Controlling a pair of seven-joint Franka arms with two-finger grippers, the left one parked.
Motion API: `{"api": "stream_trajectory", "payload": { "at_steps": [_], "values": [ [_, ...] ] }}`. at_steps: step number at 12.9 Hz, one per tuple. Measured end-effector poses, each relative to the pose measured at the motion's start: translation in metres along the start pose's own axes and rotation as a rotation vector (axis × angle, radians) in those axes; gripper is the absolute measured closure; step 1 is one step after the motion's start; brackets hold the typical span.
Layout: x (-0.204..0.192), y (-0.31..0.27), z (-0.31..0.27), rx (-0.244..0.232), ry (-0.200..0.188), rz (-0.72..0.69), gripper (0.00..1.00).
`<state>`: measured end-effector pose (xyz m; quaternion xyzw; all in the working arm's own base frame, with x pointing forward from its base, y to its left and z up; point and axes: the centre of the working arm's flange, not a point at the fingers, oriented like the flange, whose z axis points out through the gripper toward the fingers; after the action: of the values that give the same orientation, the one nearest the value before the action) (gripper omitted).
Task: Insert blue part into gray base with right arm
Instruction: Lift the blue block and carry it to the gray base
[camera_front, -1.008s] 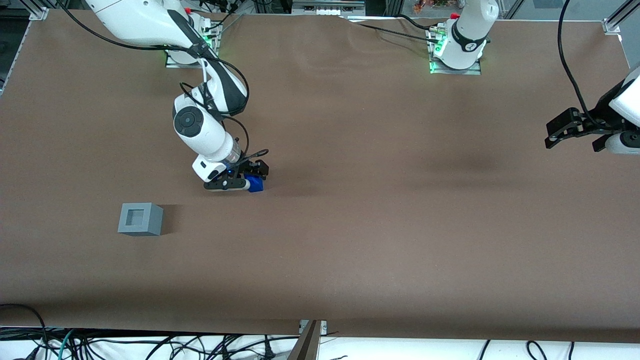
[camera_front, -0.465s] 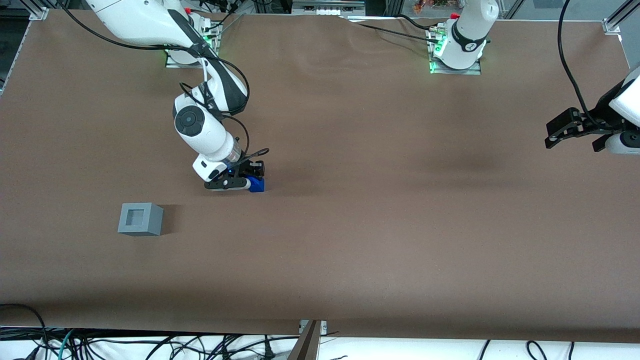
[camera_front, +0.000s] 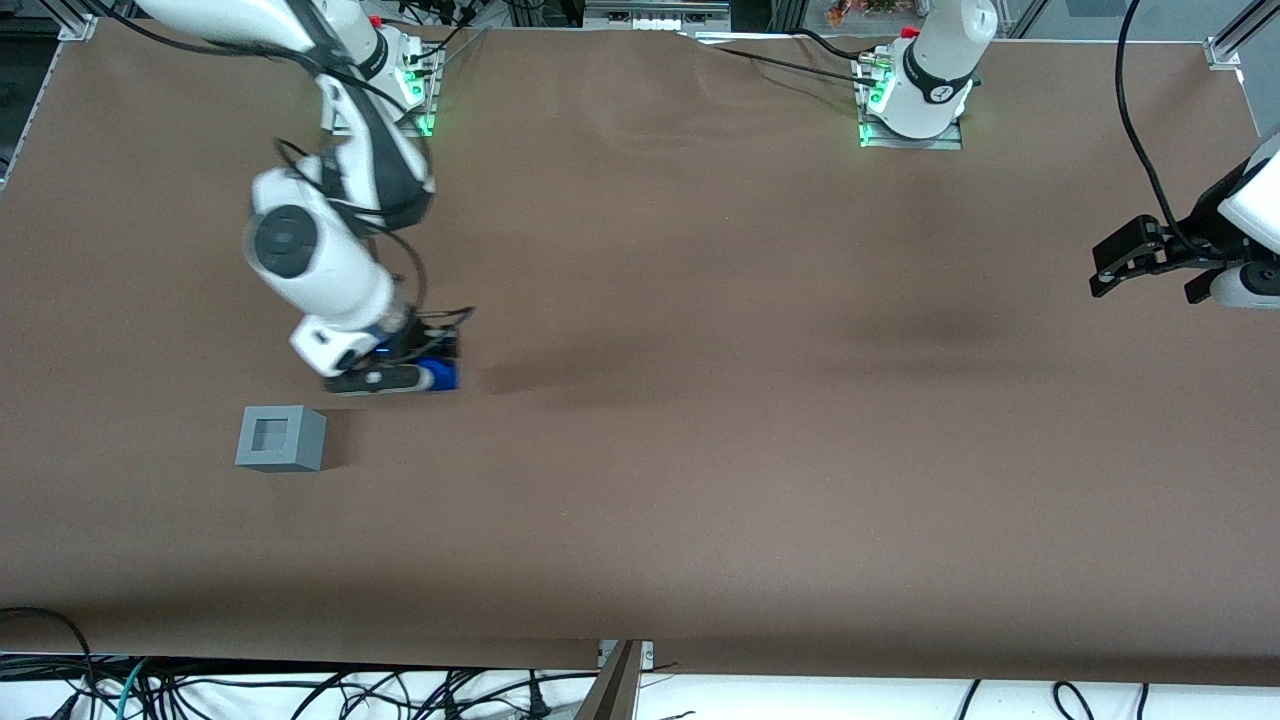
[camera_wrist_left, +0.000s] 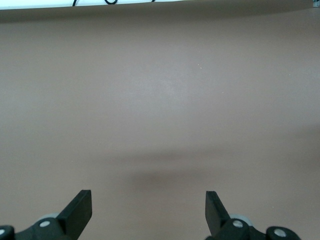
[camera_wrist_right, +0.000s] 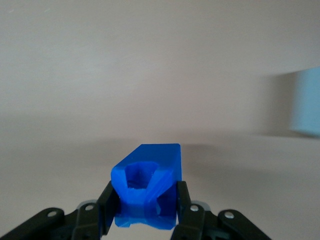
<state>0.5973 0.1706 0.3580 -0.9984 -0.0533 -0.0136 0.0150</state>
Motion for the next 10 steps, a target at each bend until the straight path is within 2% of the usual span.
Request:
{"api": "stream_trajectory", "payload": {
  "at_steps": [2,5,10],
  "values": [
    [0.01,0.085,-0.039,-0.04,0.018,-0.064,0.49],
    [0.014,0.178,-0.042,-0.078,0.023,-0.087,0.49],
    [0.035,0.211,-0.03,-0.027,0.059,-0.002,0.49]
  ]
}}
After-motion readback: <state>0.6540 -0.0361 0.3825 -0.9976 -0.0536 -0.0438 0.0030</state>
